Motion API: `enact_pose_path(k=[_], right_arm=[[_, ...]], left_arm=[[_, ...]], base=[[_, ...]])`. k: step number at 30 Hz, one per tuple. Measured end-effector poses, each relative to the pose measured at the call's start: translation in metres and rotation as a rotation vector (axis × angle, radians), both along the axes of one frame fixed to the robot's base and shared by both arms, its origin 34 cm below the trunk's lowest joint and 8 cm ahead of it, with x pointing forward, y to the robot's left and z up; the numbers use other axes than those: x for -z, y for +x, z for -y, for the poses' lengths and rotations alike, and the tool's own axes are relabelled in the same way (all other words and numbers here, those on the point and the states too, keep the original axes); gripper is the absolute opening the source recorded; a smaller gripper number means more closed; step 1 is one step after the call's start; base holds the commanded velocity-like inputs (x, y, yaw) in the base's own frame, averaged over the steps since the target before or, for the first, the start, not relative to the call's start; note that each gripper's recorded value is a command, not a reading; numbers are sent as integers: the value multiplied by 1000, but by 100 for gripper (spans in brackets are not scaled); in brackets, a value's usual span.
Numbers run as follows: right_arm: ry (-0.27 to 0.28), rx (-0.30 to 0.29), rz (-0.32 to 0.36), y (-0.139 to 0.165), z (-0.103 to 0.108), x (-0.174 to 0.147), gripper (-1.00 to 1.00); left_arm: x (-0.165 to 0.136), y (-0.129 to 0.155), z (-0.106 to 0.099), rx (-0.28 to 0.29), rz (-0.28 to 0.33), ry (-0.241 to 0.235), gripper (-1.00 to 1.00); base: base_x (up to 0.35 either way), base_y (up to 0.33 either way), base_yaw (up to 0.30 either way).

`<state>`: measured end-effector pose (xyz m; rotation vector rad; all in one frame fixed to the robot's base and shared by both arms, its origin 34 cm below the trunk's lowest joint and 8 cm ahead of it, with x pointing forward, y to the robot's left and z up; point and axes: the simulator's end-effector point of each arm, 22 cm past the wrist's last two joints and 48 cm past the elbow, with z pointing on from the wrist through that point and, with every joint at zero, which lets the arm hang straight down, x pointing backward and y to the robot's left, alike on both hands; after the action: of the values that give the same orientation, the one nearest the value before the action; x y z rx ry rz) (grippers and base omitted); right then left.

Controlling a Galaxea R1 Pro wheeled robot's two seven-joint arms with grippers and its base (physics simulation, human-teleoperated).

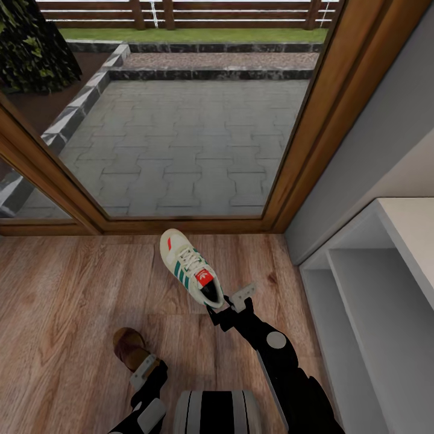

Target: Pick up the two gym shoes and the two sandals from the corridor floor and place them onto the hallstand (shoe rack) in the corridor, making sure they are on the rack and not on the floor. Arrange them so the two gym shoes are next to each other and the two sandals are next to each other.

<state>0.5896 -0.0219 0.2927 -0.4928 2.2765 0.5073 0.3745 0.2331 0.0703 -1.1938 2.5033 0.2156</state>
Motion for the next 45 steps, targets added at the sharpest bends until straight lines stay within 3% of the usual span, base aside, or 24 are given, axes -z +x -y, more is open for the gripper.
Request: enact_pose_path(k=[6, 26, 27, 45], right_arm=[[-1, 0, -24, -5, 0, 13, -100], [0, -1, -24, -5, 0, 13, -100], [0, -1, -24, -5, 0, 13, -100], [0, -2, -24, -5, -1, 13, -100]], left_arm=[[8, -11, 0, 0, -25, 0, 100], [8, -11, 0, 0, -24, 0, 100], [8, -11, 0, 0, -24, 1, -100], [7, -10, 0, -1, -19, -2, -100]], base=[[0, 0, 0], [0, 0, 0], [0, 0, 0], [0, 0, 0]])
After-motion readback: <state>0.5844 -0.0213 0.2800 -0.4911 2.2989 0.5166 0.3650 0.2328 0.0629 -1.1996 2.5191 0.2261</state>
